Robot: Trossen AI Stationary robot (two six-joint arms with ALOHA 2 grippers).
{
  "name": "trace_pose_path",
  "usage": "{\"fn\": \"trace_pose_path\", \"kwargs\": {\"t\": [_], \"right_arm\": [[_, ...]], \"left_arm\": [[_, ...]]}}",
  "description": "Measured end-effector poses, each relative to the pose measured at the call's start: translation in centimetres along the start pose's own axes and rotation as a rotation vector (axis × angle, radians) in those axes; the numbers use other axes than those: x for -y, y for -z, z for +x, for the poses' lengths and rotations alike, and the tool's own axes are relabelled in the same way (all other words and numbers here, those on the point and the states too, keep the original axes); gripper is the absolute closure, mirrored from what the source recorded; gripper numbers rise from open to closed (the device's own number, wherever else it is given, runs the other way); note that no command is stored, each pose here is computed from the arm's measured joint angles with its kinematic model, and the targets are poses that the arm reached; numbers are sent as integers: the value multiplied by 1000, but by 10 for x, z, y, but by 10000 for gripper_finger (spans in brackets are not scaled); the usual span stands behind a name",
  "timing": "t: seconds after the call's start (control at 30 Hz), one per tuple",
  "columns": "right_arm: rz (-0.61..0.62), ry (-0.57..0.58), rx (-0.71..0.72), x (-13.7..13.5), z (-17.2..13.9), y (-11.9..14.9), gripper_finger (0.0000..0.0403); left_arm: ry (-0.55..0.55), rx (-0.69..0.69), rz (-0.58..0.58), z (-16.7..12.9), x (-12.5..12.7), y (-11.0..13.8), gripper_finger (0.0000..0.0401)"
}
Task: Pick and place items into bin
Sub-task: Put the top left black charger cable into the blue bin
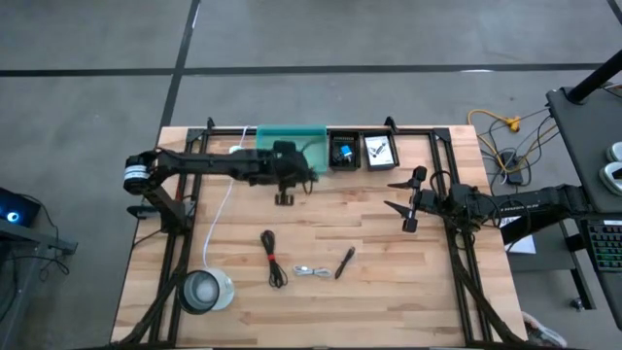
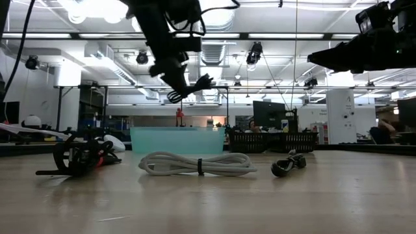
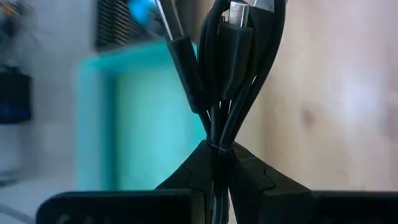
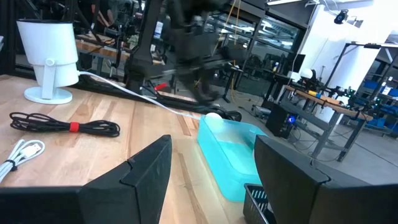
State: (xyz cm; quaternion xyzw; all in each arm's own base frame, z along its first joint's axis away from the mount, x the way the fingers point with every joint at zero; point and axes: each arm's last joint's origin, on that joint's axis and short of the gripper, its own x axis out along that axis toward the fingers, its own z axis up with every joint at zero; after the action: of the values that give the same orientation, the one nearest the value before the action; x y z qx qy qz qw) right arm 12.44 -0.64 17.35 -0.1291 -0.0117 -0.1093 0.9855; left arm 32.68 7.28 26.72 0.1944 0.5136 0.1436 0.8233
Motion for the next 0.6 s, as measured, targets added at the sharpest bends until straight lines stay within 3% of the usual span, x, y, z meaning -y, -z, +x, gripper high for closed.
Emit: {"fn": "trace_pose_path", "kwargs": {"t": [0.3, 0.6], "right_arm": [[-3, 0, -1, 0, 0, 0, 188], [-4, 0, -1, 0, 0, 0, 188]], "left_arm": [[-104, -11, -86, 17, -56, 19, 382], [-121, -46, -132, 23, -72, 32, 382]]}}
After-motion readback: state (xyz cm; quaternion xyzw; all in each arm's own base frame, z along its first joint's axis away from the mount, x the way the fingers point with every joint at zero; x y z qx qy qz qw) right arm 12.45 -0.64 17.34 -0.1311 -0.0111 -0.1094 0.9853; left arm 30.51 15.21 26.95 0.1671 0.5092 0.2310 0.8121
